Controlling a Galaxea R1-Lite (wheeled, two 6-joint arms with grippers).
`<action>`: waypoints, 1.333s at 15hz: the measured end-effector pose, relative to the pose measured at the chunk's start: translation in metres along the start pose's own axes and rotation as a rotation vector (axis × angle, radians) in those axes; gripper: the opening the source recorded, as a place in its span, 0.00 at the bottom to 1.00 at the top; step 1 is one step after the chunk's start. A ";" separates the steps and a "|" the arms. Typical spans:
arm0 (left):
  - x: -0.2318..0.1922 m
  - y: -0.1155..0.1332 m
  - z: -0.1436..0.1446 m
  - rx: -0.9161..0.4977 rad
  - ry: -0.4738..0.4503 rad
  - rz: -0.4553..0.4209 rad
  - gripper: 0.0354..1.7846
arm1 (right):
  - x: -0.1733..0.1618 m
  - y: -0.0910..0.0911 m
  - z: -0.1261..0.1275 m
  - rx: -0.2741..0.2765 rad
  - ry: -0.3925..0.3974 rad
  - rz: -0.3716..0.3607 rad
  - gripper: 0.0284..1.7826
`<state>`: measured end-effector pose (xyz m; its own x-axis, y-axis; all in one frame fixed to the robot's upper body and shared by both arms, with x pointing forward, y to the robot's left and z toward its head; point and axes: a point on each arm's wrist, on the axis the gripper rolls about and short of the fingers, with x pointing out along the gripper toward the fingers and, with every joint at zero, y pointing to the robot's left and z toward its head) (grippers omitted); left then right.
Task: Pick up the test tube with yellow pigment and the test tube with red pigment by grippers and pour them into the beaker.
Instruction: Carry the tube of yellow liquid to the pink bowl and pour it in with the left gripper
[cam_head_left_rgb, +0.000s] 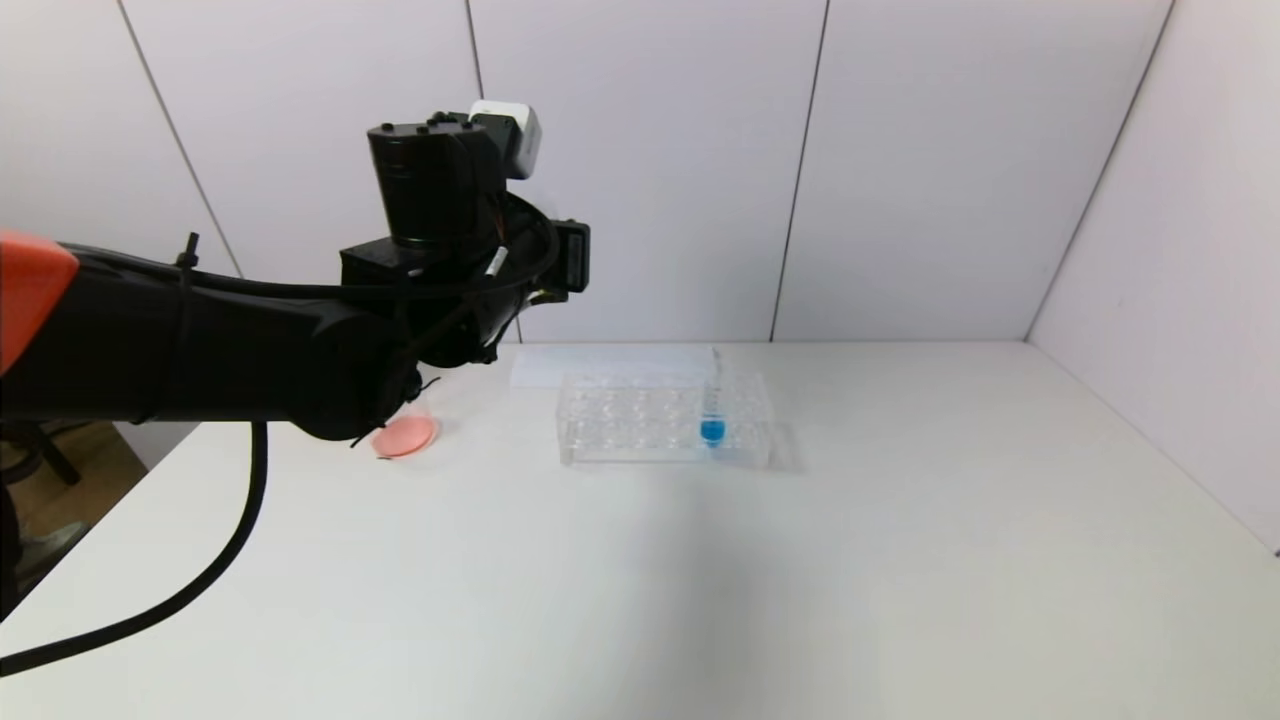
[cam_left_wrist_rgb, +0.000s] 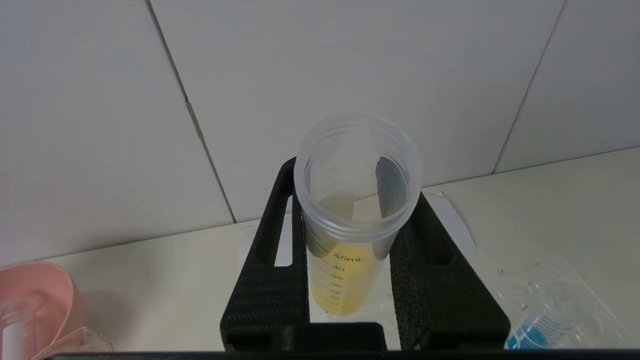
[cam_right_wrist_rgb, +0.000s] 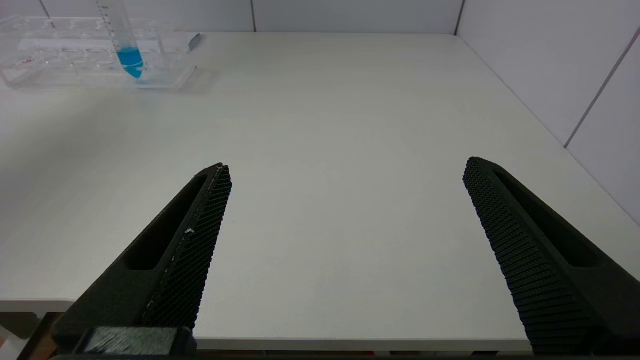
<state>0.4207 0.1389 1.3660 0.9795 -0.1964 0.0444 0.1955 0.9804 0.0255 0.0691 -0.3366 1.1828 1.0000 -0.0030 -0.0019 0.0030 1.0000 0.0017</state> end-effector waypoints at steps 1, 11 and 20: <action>-0.001 0.006 0.001 0.000 0.008 0.012 0.25 | 0.000 0.000 0.000 0.000 0.000 0.000 0.95; 0.000 0.066 -0.004 0.023 0.113 0.105 0.25 | 0.000 0.000 0.000 0.000 0.000 0.000 0.95; -0.004 0.118 -0.016 -0.005 0.185 0.142 0.25 | 0.000 0.000 0.000 0.000 0.000 0.000 0.95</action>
<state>0.4408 0.2558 1.3525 0.9893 -0.0506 -0.1367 0.0548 0.9981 0.0273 0.0691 -0.3366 1.1828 1.0000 -0.0030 -0.0019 0.0030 1.0000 0.0017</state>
